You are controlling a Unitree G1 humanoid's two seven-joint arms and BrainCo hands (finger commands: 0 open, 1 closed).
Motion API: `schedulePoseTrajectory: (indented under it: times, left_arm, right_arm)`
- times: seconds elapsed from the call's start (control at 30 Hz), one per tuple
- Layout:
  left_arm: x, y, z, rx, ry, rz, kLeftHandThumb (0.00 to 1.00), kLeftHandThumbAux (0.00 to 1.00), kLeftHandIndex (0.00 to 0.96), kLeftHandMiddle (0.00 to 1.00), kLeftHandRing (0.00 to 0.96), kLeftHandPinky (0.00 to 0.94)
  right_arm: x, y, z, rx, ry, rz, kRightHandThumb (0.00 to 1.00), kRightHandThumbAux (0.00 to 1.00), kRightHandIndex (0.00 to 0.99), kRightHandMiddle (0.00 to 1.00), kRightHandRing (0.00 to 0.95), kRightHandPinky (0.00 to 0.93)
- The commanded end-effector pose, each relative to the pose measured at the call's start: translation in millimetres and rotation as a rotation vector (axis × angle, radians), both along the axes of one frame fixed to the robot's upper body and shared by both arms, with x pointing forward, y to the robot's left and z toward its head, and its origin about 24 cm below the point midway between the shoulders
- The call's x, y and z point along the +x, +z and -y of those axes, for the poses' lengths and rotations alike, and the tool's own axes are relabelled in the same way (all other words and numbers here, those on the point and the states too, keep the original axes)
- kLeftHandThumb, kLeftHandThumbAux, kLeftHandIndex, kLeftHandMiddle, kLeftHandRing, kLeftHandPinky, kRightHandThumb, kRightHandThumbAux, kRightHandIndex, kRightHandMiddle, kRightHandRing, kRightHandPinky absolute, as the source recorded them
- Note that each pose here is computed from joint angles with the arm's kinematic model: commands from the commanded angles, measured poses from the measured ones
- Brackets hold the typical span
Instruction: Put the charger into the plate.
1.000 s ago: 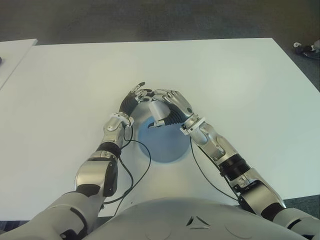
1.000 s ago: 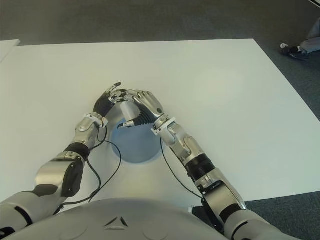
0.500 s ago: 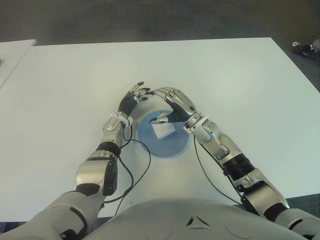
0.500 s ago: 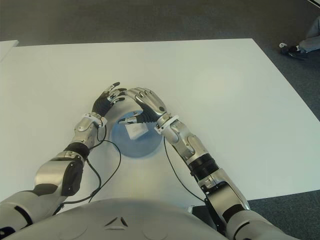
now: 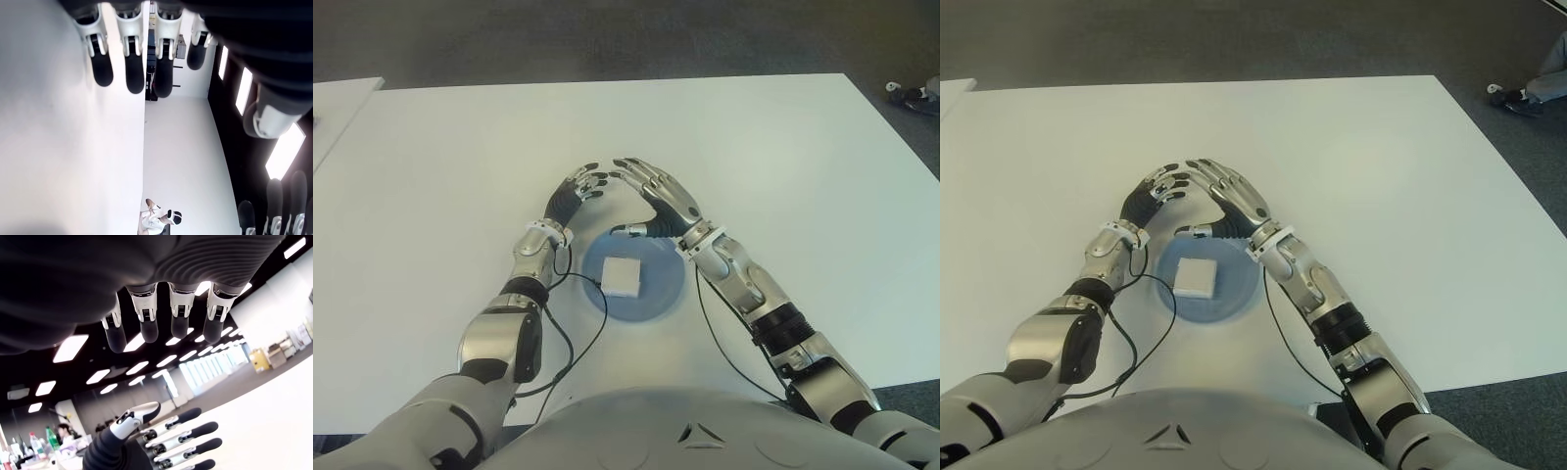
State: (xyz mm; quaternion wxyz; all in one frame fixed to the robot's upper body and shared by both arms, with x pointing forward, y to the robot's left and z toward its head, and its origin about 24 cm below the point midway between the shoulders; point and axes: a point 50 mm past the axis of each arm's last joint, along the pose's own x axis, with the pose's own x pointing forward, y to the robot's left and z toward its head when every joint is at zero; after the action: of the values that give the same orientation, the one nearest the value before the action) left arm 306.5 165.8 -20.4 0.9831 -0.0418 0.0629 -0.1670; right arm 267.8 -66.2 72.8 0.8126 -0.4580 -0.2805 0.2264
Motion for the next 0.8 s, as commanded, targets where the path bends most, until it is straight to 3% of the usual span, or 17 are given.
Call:
schedulePoseTrajectory:
  times: [0.03,0.3,0.6,0.8]
  left_arm:
    - [-13.1,-16.4,-0.5,-0.009,-0.010,-0.077,0.000,0.507,0.164,0.246,0.243,0.239]
    - [-12.4,-15.6,0.2,-0.015,-0.019,-0.074,0.000,0.503,0.169,0.268,0.259,0.254]
    - [-11.6,-15.0,0.2,-0.009,-0.022,-0.076,0.000,0.497,0.156,0.298,0.278,0.208]
    - [-12.4,-16.8,-0.2,-0.016,-0.011,-0.089,0.000,0.494,0.152,0.313,0.292,0.214]
  right_arm:
    - [-1.7,-3.0,4.2,0.004,-0.008,-0.010,0.297,0.122,0.017,0.003,0.000,0.000]
    - [-1.6,-3.6,6.8,0.031,-0.012,-0.034,0.273,0.140,0.000,0.000,0.000,0.000]
    - [0.6,-5.1,10.9,0.050,-0.052,-0.043,0.256,0.193,0.000,0.000,0.000,0.000]
    - [11.1,-11.1,27.0,0.167,-0.198,-0.088,0.186,0.293,0.000,0.000,0.000,0.000]
